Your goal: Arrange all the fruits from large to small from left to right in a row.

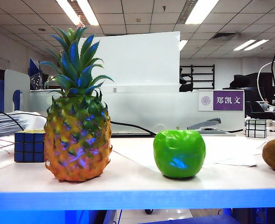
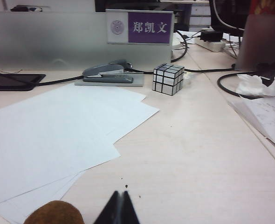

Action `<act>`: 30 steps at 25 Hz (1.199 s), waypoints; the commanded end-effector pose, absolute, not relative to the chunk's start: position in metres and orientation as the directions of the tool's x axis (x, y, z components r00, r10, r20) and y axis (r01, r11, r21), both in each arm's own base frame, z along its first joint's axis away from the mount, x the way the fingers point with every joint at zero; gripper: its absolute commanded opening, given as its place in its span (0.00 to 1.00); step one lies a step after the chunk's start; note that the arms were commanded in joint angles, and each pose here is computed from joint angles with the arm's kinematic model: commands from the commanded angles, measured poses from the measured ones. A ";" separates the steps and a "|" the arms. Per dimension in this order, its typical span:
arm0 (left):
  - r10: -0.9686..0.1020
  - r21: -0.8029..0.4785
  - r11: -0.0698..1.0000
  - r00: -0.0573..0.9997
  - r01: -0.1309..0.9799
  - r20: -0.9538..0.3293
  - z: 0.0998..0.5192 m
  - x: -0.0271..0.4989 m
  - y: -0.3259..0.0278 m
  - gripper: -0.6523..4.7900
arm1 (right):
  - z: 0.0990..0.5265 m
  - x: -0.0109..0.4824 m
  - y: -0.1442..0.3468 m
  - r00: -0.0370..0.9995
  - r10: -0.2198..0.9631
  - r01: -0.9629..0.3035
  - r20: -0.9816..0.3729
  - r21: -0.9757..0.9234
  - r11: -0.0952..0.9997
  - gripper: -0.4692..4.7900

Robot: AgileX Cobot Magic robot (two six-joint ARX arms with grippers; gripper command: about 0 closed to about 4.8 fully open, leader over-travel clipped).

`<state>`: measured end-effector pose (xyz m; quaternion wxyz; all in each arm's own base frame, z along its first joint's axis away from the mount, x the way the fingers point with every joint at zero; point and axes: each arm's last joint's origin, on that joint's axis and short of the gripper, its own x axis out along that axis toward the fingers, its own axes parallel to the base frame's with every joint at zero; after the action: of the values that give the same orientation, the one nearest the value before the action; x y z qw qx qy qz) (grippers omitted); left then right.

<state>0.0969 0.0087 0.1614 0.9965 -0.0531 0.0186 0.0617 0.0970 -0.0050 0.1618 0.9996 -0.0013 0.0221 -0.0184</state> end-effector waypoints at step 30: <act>0.123 -0.103 0.987 0.992 -0.125 -0.030 0.163 0.097 0.009 0.11 | 0.164 0.097 -0.005 0.999 -0.035 0.035 -0.021 0.015 0.999 0.09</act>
<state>0.0969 0.0086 0.1614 0.9965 -0.0531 0.0186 0.0615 0.0970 -0.0049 0.1619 0.9996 0.0061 0.0212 -0.0184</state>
